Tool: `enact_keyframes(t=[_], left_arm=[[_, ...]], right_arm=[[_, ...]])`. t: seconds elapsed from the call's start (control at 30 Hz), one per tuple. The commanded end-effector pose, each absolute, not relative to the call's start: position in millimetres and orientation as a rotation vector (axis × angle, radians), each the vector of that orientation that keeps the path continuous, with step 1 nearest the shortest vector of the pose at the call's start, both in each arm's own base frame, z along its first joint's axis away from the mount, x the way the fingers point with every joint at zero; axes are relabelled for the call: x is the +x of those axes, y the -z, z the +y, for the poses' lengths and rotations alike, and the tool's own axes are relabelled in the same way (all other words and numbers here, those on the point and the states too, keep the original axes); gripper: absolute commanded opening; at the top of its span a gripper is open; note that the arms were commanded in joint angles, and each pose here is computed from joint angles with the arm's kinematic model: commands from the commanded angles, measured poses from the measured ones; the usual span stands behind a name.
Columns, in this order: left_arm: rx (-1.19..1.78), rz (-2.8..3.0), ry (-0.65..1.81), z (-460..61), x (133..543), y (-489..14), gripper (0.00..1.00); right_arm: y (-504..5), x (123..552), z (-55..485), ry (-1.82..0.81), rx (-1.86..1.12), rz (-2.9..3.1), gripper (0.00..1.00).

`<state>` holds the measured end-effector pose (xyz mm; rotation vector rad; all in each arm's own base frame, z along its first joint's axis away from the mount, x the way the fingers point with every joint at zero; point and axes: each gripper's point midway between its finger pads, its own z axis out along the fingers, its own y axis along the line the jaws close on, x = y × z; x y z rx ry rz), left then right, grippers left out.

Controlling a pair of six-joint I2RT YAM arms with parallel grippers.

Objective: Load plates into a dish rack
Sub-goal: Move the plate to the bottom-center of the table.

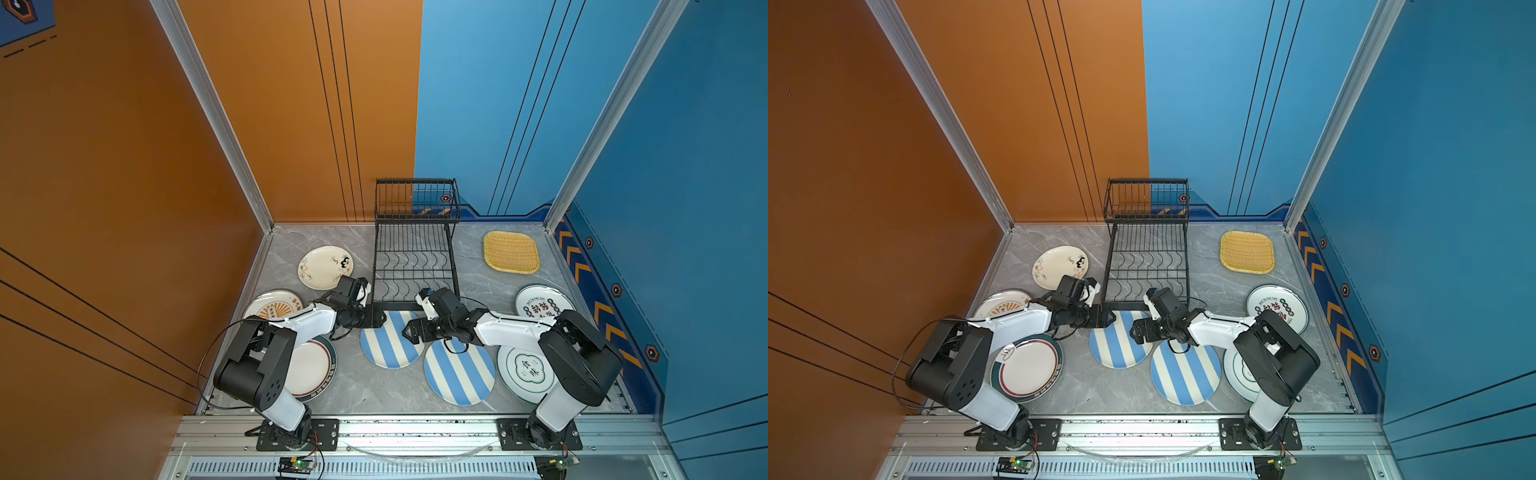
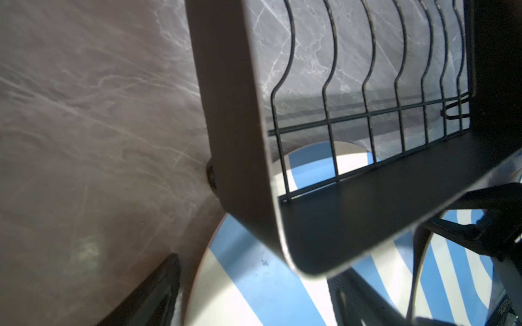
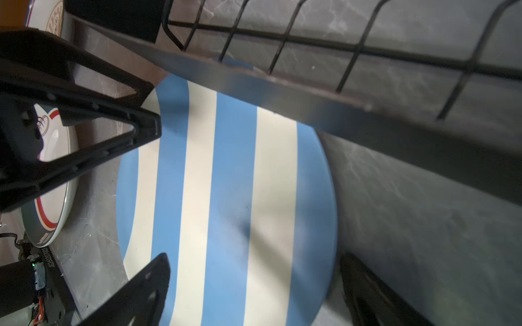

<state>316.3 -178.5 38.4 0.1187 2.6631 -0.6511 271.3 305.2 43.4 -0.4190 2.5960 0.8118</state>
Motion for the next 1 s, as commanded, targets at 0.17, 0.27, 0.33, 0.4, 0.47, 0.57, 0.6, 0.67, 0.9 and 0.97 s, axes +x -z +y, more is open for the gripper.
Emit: enact_keyframes(t=[0.17, 0.27, 0.33, 0.4, 0.47, 0.57, 0.6, 0.67, 0.9, 0.97], left_arm=[[0.126, 2.752, 0.715, -179, 288, -27, 0.81], [0.111, 2.789, 0.706, -177, 274, -25, 0.8], [0.103, 2.812, 0.676, -174, 265, -25, 0.8], [0.098, 2.832, 0.658, -172, 257, -24, 0.8], [0.084, 2.852, 0.64, -170, 249, -24, 0.8], [0.053, 2.882, 0.609, -166, 236, -23, 0.8], [0.045, 2.887, 0.597, -165, 232, -23, 0.8], [0.001, 2.898, 0.534, -157, 226, -22, 0.8], [-0.133, 2.905, 0.472, -142, 215, -31, 0.8], [-0.165, 2.902, 0.471, -140, 213, -34, 0.79]], right_arm=[[-40, 264, 321, -0.891, -0.479, 2.618, 0.96], [-41, 258, 325, -0.928, -0.509, 2.625, 0.95], [-41, 252, 326, -0.947, -0.535, 2.635, 0.96], [-42, 247, 328, -0.962, -0.562, 2.642, 0.96], [-42, 241, 329, -0.981, -0.583, 2.651, 0.96], [-42, 234, 330, -1.007, -0.606, 2.669, 0.96], [-41, 233, 330, -1.007, -0.612, 2.676, 0.96], [-39, 233, 325, -0.987, -0.598, 2.702, 0.95], [-44, 234, 307, -0.984, -0.565, 2.776, 0.89], [-45, 240, 298, -0.98, -0.529, 2.799, 0.88]])
